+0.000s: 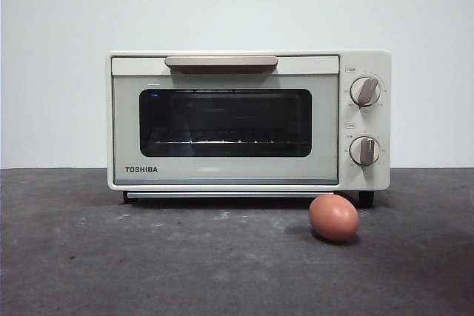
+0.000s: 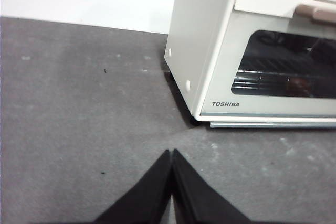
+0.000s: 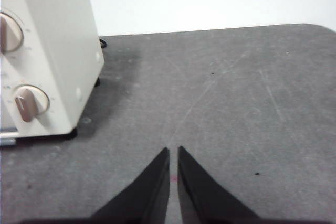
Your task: Eggoven
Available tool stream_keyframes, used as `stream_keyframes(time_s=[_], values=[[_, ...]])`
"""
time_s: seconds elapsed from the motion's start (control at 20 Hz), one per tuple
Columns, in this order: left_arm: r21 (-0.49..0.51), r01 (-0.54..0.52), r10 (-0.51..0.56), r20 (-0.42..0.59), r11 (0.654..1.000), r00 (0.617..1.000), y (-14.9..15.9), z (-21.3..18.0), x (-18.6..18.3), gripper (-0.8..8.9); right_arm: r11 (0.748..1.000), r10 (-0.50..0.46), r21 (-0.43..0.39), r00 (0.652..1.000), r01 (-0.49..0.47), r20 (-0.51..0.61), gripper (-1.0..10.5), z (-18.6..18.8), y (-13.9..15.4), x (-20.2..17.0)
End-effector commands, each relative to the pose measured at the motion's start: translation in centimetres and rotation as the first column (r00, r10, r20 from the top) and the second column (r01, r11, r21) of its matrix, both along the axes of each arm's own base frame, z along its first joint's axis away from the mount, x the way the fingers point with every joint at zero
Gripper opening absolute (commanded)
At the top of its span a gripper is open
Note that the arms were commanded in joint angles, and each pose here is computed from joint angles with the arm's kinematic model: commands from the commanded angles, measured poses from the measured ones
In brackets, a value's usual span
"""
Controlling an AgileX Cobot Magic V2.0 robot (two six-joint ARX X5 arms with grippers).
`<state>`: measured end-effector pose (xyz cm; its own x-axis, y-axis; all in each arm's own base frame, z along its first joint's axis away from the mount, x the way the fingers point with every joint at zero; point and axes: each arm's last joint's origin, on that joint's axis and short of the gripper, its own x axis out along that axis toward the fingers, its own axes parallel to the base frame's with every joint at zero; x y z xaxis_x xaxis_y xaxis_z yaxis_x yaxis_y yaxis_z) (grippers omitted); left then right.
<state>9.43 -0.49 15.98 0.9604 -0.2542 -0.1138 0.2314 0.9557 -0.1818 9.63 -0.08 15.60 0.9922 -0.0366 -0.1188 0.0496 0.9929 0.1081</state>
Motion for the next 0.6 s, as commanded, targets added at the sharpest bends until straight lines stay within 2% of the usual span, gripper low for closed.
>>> stream_keyframes(time_s=[0.05,0.2,0.35,0.6], values=[[-0.110,-0.018,0.013,-0.044,0.994,0.999,0.0,-0.8,0.1,0.07,0.998,0.009,0.060,0.999,-0.010,0.031,0.1,0.2,0.0,0.0],[-0.198,-0.032,0.020,-0.065,0.980,0.998,0.0,-0.7,0.1,0.07,0.992,0.015,0.124,0.999,-0.020,0.039,0.1,0.4,0.1,0.0],[-0.314,-0.053,0.025,-0.093,0.948,0.995,0.0,-0.2,0.0,0.07,0.971,0.066,0.228,0.996,-0.076,0.052,0.1,1.3,0.3,-0.2],[-0.394,-0.022,-0.013,-0.086,0.919,0.996,-0.1,2.1,-0.5,0.07,0.962,0.086,0.253,0.992,-0.107,0.092,0.1,4.7,0.3,-1.3]])
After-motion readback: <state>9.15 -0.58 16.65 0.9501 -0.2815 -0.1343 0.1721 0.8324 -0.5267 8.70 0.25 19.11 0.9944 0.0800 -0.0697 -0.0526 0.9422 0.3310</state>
